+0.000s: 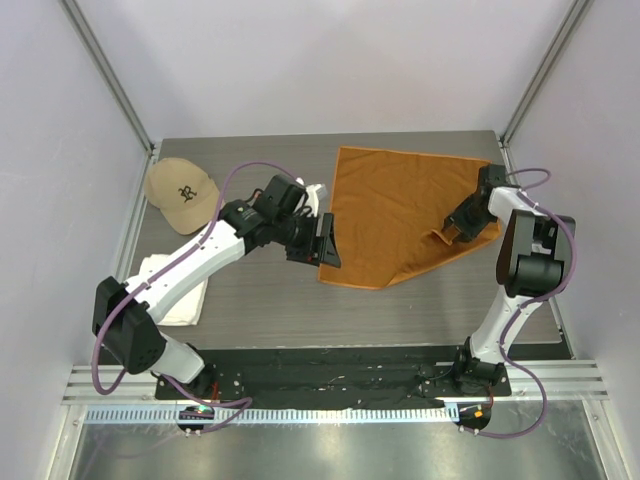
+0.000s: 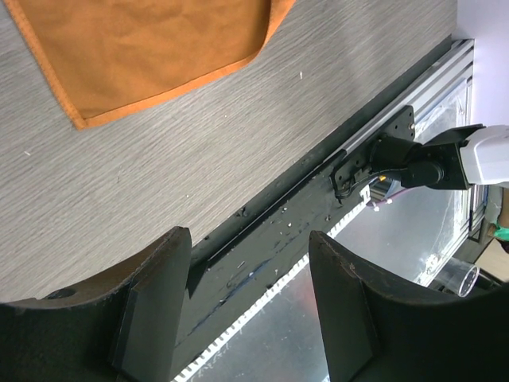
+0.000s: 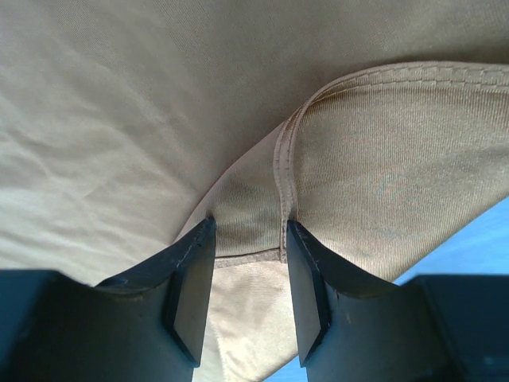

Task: Fold the napkin into a case and place the utensils inside
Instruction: Flatten out the crumpled napkin at the center of the board.

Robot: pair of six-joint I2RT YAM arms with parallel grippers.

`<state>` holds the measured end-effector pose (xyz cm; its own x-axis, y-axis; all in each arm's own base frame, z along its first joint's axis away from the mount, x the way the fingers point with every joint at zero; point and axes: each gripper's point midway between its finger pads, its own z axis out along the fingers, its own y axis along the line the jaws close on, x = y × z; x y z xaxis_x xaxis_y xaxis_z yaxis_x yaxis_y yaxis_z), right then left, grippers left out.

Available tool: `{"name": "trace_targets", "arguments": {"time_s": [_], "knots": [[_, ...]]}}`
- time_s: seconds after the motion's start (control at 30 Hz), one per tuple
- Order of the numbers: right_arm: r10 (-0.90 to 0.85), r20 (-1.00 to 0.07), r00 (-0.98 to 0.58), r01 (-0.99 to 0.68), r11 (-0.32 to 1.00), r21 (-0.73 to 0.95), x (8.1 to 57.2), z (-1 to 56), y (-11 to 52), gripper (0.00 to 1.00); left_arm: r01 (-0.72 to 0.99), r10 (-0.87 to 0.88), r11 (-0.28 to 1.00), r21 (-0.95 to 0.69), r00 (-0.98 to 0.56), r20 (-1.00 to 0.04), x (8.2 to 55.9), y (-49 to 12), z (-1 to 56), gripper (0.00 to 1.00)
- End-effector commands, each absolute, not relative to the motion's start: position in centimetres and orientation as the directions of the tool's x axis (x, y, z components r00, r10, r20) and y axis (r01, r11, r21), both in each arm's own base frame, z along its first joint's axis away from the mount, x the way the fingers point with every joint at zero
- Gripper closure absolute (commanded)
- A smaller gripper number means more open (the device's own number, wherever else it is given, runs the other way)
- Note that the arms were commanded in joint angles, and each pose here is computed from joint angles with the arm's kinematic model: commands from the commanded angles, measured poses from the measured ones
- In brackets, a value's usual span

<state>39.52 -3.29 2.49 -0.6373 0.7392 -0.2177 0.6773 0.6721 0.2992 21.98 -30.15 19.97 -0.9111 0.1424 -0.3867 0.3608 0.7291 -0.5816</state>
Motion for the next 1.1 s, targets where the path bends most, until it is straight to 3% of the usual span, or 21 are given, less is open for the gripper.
{"name": "trace_targets", "arguments": {"time_s": [0.0,0.3,0.4,0.43,0.5,0.6,0.67,0.83,1.07], "knots": [[0.675,-0.311,-0.669,0.672,0.728,0.137,38.1,4.2,-4.9,0.53,0.361,0.139,0.692,-0.625,-0.916,-0.376,20.7,-29.9,21.0,0.35],[0.590,-0.278,-0.758,0.619,0.785,-0.019,35.9,1.9,-4.4,0.55,0.340,0.124,0.704,-0.623,-0.923,-0.364,20.1,-29.0,20.8,0.35],[0.554,-0.259,-0.791,0.586,0.808,-0.059,35.4,1.0,-4.6,0.64,0.338,0.142,0.747,-0.572,-0.922,-0.360,21.0,-28.8,20.4,0.35],[0.545,-0.258,-0.798,0.580,0.811,-0.080,35.3,0.8,-4.9,0.73,0.336,0.143,0.757,-0.560,-0.922,-0.360,21.2,-28.6,20.2,0.35],[0.516,-0.244,-0.821,0.548,0.832,-0.085,35.2,0.7,-4.9,0.79,0.322,0.135,0.792,-0.519,-0.921,-0.366,22.2,-28.4,19.2,0.35],[0.506,-0.255,-0.824,0.535,0.843,-0.055,35.4,1.6,-4.7,0.94,0.274,0.124,0.825,-0.493,-0.941,-0.315,23.0,-28.2,18.1,0.35],[0.492,-0.289,-0.821,0.519,0.855,-0.021,36.0,2.8,-4.5,0.98,0.259,0.134,0.854,-0.452,-0.948,-0.290,23.3,-27.6,17.0,0.35],[0.474,-0.343,-0.811,0.504,0.863,0.000,36.7,6.6,-4.5,0.99,0.244,0.131,0.867,-0.433,-0.952,-0.275,24.6,-27.9,16.7,0.35],[0.505,-0.321,-0.801,0.535,0.845,-0.004,32.4,11.2,-4.6,0.99,0.272,0.149,0.853,-0.446,-0.945,-0.293,25.5,-28.8,17.4,0.35]]}}
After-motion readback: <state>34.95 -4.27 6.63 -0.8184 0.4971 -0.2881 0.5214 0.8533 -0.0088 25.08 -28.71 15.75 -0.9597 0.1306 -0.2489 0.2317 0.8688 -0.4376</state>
